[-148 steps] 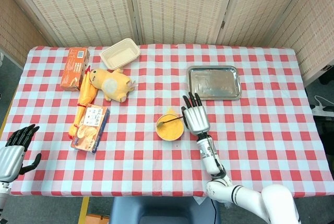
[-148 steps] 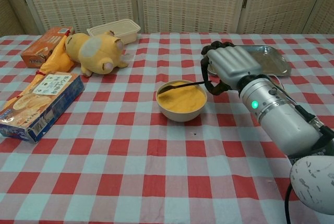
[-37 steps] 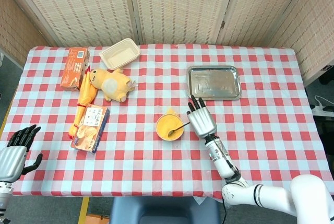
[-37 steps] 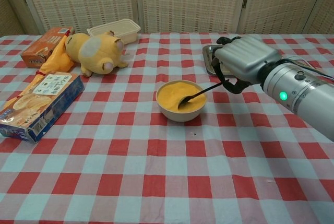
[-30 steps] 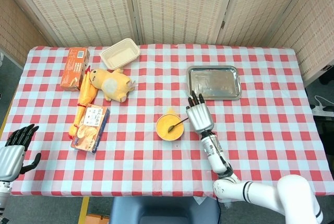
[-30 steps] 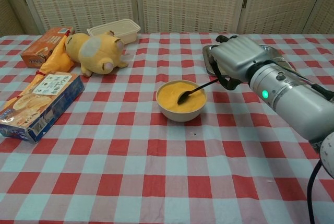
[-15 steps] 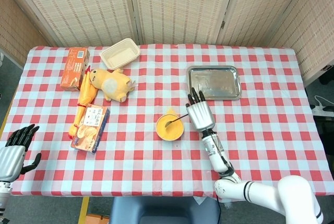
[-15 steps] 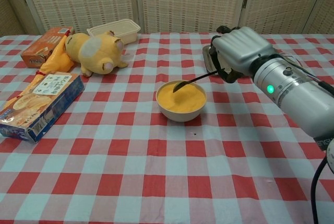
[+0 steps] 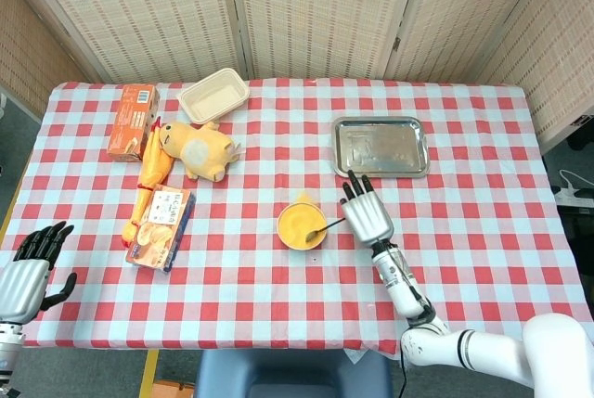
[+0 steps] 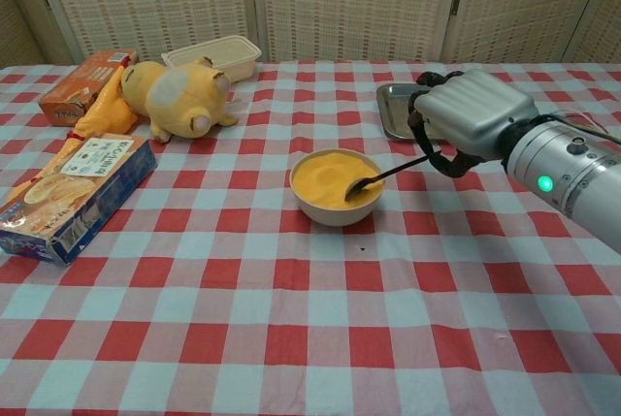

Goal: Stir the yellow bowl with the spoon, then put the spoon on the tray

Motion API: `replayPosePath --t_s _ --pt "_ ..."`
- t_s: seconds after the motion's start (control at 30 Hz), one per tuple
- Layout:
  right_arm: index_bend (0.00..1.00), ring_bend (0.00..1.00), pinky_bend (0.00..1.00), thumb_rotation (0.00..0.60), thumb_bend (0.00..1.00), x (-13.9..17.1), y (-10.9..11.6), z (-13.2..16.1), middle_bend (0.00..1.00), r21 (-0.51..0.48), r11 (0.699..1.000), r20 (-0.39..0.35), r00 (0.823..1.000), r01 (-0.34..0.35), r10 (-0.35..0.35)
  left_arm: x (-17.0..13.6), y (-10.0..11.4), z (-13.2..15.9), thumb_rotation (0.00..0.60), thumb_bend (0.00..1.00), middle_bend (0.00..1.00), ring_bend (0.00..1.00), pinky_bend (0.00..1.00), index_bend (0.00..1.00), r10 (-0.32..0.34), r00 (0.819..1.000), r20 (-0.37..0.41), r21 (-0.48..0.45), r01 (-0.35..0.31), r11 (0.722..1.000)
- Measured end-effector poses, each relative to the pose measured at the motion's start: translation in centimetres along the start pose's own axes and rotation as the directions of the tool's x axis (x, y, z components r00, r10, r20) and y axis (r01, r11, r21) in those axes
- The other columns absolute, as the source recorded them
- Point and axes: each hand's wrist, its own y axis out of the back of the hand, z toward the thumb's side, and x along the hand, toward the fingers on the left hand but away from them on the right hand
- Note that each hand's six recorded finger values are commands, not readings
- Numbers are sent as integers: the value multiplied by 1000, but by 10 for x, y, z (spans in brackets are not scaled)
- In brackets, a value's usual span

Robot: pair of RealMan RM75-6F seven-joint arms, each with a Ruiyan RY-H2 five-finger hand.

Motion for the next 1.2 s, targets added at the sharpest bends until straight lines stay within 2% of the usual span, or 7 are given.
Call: replayPosePath --t_s 0.57,0.93,1.2 --pt "1000 24 163 600 873 -38 6 19 225 14 999 43 999 29 -30 0 3 -3 600 447 0 0 75 0 -4 1000 3 -18 4 1000" --pt "1000 24 163 600 873 -28 20 10 226 -39 995 53 995 91 -89 -3 5 -3 600 446 0 0 75 0 3 1000 7 -22 -3 1000" --pt "999 33 164 600 873 -44 21 14 227 -12 997 62 995 78 -77 1 2 -5 600 446 0 0 75 0 -13 1000 0 -24 13 1000"
